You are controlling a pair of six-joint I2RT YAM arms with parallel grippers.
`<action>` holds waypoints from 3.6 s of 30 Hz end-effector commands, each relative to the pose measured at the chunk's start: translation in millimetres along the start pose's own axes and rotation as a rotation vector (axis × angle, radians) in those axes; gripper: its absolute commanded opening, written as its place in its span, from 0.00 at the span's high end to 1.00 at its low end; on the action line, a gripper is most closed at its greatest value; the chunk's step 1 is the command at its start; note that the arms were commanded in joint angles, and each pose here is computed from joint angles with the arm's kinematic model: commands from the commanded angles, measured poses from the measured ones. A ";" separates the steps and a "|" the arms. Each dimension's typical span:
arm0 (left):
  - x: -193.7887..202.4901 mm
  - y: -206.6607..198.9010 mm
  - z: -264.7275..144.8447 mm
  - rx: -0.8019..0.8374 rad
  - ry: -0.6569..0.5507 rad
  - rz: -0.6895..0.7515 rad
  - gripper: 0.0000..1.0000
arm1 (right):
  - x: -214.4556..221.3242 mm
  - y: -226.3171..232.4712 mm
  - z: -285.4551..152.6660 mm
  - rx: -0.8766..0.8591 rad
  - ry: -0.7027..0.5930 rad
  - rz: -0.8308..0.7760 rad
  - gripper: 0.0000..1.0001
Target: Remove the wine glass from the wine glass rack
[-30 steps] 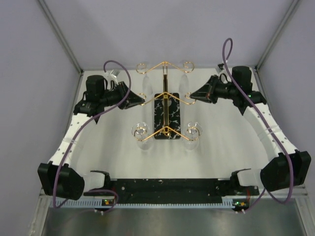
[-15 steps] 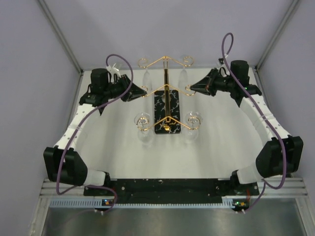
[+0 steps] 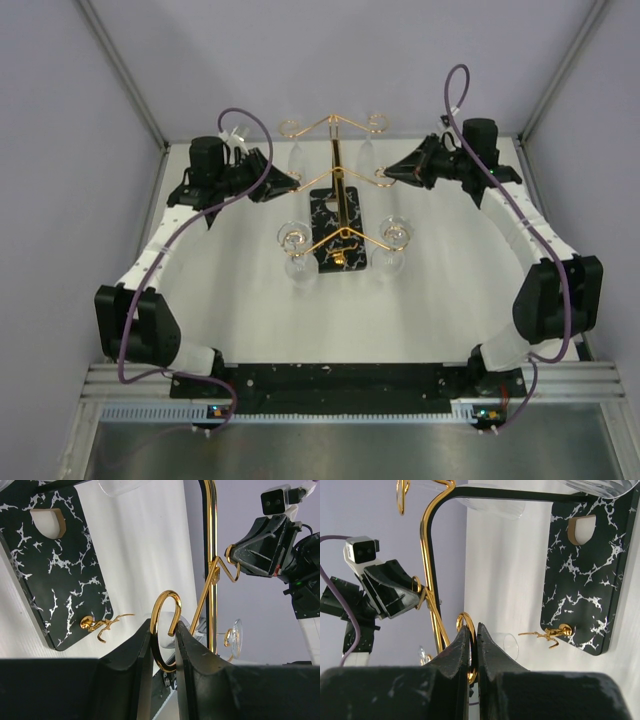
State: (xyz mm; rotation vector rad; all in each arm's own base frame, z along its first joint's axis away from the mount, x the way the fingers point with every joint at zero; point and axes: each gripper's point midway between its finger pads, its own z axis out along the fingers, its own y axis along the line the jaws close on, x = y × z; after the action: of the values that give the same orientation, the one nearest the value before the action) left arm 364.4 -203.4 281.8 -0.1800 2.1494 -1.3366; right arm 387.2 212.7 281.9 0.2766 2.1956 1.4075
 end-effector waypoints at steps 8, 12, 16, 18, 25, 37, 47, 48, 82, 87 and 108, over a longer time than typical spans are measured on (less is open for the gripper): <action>-10.1 -36.0 8.7 0.131 -0.002 0.180 1.00 | -14.7 44.5 -2.4 -0.144 -0.021 -0.099 1.00; -9.3 -29.1 12.5 0.121 0.006 0.170 0.92 | -14.3 41.2 -2.1 -0.137 -0.022 -0.101 0.96; -7.7 -25.6 13.7 0.116 0.011 0.164 0.69 | -12.7 38.0 -0.9 -0.134 -0.016 -0.097 0.78; -7.5 -27.1 12.3 0.118 0.009 0.171 0.64 | -12.0 36.8 -0.5 -0.133 -0.013 -0.092 0.70; -10.5 -37.6 6.7 0.132 -0.003 0.192 0.56 | -12.5 41.4 -2.0 -0.140 -0.016 -0.098 0.58; -10.4 -20.0 2.8 0.039 -0.016 0.224 0.45 | -8.2 16.3 -1.4 -0.049 -0.029 -0.108 0.50; -23.3 -4.4 -14.6 -0.098 -0.107 0.288 0.36 | -19.2 -7.2 -17.5 0.081 -0.108 -0.137 0.42; -24.6 -4.2 -18.2 -0.107 -0.117 0.292 0.35 | -20.5 -13.3 -20.1 0.098 -0.120 -0.126 0.42; 28.2 -6.8 -106.6 -0.219 -0.230 0.403 0.02 | 83.9 7.4 -116.6 0.186 -0.140 -0.218 0.31; 33.9 -7.3 -106.9 -0.198 -0.227 0.402 0.02 | 93.6 8.1 -111.6 0.132 -0.110 -0.186 0.32; 43.2 -1.0 -104.0 -0.183 -0.205 0.398 0.02 | 110.0 32.2 -108.8 -0.038 -0.053 -0.118 0.51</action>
State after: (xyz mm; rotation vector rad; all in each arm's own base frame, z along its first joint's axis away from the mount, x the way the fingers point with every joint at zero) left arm 271.1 -139.6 288.7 0.0023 2.0528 -0.8480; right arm 239.8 183.7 285.8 0.2431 2.1876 1.3186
